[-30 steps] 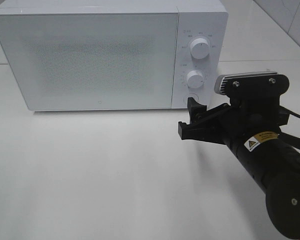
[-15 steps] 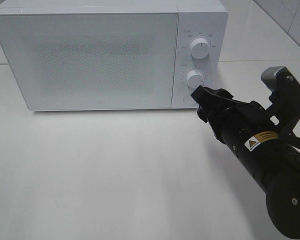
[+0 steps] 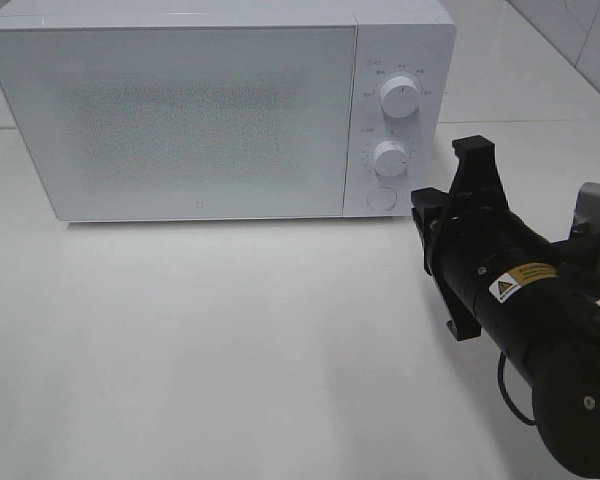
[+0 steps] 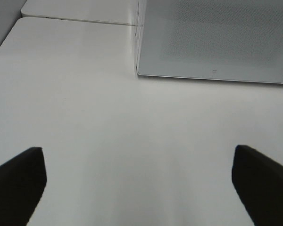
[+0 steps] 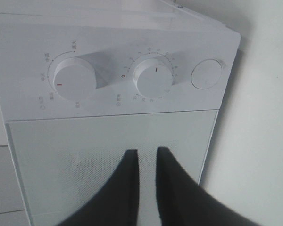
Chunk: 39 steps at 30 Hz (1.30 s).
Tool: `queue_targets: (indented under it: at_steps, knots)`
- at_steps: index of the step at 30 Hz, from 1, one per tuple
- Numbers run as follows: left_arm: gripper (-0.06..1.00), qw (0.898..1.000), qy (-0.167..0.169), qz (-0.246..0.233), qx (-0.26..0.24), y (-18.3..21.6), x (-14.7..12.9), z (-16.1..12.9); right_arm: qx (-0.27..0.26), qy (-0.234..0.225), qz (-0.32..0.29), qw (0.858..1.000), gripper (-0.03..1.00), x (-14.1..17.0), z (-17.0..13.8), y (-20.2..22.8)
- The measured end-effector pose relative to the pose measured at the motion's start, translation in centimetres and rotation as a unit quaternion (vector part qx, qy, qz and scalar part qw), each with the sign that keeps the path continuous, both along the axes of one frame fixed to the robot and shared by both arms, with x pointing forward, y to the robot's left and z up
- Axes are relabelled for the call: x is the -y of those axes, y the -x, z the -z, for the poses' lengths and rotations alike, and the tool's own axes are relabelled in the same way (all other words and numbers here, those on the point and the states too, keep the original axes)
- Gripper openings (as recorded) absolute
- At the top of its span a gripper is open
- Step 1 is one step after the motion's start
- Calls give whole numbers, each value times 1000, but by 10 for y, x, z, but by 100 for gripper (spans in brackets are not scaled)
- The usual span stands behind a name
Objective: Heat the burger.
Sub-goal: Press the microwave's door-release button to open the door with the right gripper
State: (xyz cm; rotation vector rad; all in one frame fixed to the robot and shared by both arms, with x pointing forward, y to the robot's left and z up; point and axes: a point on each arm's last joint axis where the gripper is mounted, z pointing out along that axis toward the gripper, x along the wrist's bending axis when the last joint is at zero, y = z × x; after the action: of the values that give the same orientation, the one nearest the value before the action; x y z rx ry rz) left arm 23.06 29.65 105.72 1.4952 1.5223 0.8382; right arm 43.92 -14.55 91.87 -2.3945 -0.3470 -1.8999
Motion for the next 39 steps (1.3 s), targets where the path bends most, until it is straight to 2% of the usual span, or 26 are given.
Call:
queue_targets:
  at_steps: [1,2,3,12,21,28,39]
  knots:
    - [99,1000,0,0,0,0,0,0,-13,-23,4,1000,6,0,1,0]
    - [99,1000,0,0,0,0,0,0,-13,-23,4,1000,6,0,1,0]
    - [99,1000,0,0,0,0,0,0,-24,-33,6,999,1,-1,3,1]
    - [99,1000,0,0,0,0,0,0,-38,-37,17,998,1,1,6,1]
    - [99,1000,0,0,0,0,0,0,-58,-41,39,997,1,-3,21,-5]
    - [99,1000,0,0,0,0,0,0,-69,-48,65,994,1,-6,29,-29]
    - [99,1000,0,0,0,0,0,0,-90,-59,72,992,1,-16,38,-69]
